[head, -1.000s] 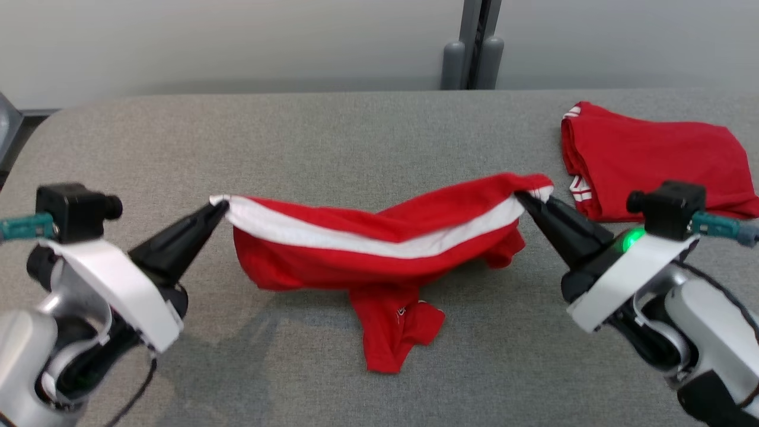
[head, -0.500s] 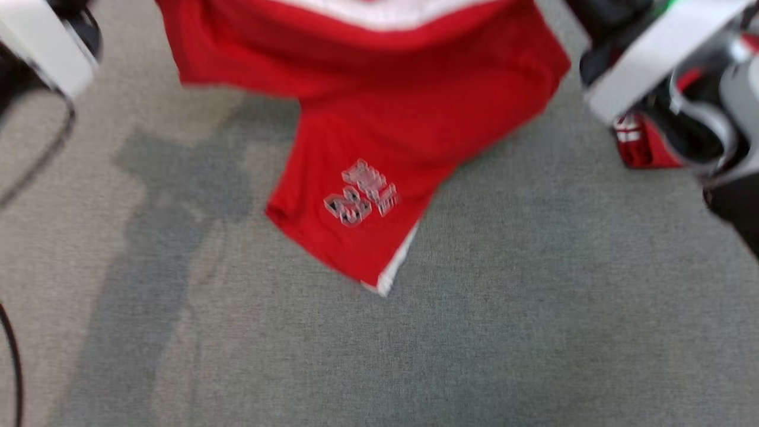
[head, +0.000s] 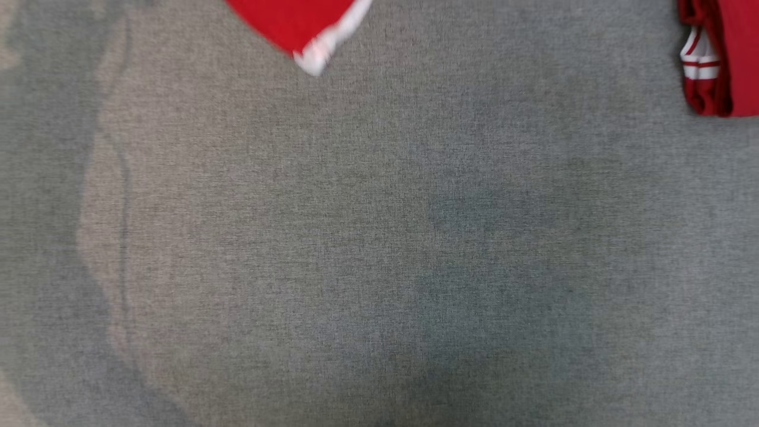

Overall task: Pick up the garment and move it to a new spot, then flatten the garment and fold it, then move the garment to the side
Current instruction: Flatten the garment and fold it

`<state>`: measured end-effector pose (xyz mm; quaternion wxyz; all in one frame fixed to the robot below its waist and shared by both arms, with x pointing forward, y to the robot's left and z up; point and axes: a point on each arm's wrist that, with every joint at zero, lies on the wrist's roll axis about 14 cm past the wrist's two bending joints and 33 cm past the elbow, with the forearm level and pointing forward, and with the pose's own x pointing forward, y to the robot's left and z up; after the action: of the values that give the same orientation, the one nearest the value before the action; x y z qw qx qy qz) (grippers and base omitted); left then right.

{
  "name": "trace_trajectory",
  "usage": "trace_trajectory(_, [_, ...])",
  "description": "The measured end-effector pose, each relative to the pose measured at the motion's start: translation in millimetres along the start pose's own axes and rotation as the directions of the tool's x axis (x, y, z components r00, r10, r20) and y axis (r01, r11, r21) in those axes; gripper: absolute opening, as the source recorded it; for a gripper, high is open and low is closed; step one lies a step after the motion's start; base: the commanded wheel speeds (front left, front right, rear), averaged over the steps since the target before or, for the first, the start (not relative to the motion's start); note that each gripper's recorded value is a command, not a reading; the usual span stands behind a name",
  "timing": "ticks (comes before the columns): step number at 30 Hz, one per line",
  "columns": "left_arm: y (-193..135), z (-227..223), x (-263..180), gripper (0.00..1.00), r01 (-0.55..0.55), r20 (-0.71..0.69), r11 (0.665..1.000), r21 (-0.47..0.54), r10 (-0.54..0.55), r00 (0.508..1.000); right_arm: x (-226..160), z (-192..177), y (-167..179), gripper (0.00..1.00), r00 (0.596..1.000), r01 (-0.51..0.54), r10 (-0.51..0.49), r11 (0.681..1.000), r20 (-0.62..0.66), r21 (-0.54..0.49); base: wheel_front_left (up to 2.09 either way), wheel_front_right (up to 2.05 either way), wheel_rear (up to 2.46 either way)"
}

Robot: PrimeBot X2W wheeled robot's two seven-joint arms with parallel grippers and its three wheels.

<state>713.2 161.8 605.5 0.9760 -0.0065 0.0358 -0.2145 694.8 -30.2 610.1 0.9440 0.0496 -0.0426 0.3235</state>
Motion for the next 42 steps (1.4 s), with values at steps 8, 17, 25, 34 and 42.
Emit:
trace_trajectory(8, [6, 49, 17, 0.00, -0.030, 0.187, 0.999, 0.046, 0.021, 0.982, 17, 53, -31, 0.00, 0.967, 0.094, -0.089, 0.996, 0.240, -0.007, 0.00, 0.00, 0.00])
trace_trajectory(17, [-2, 23, 15, 0.00, -0.001, 0.063, 0.999, 0.048, -0.002, 0.998, 21, 25, -19, 0.00, 0.980, 0.086, -0.087, 0.996, 0.180, 0.012, 0.00, 0.00, 0.00])
trace_trajectory(25, [-26, -45, -13, 0.00, 0.080, -0.222, 0.997, 0.006, -0.077, 0.972, -3, -34, -1, 0.00, 0.999, 0.051, -0.051, 0.998, 0.002, 0.037, 0.00, 0.00, 0.00])
trace_trajectory(34, [-48, -89, -75, 0.00, 0.119, -0.471, 0.990, -0.071, -0.138, 0.871, -55, -71, 34, 0.00, 0.986, 0.015, 0.000, 0.996, -0.168, 0.083, 0.00, 0.00, 0.00])
trace_trajectory(42, [-83, -124, -153, 0.00, 0.152, -0.660, 0.974, -0.169, -0.226, 0.716, -115, -94, 81, 0.00, 0.922, -0.004, 0.067, 0.987, -0.382, 0.163, 0.00, 0.00, 0.00])
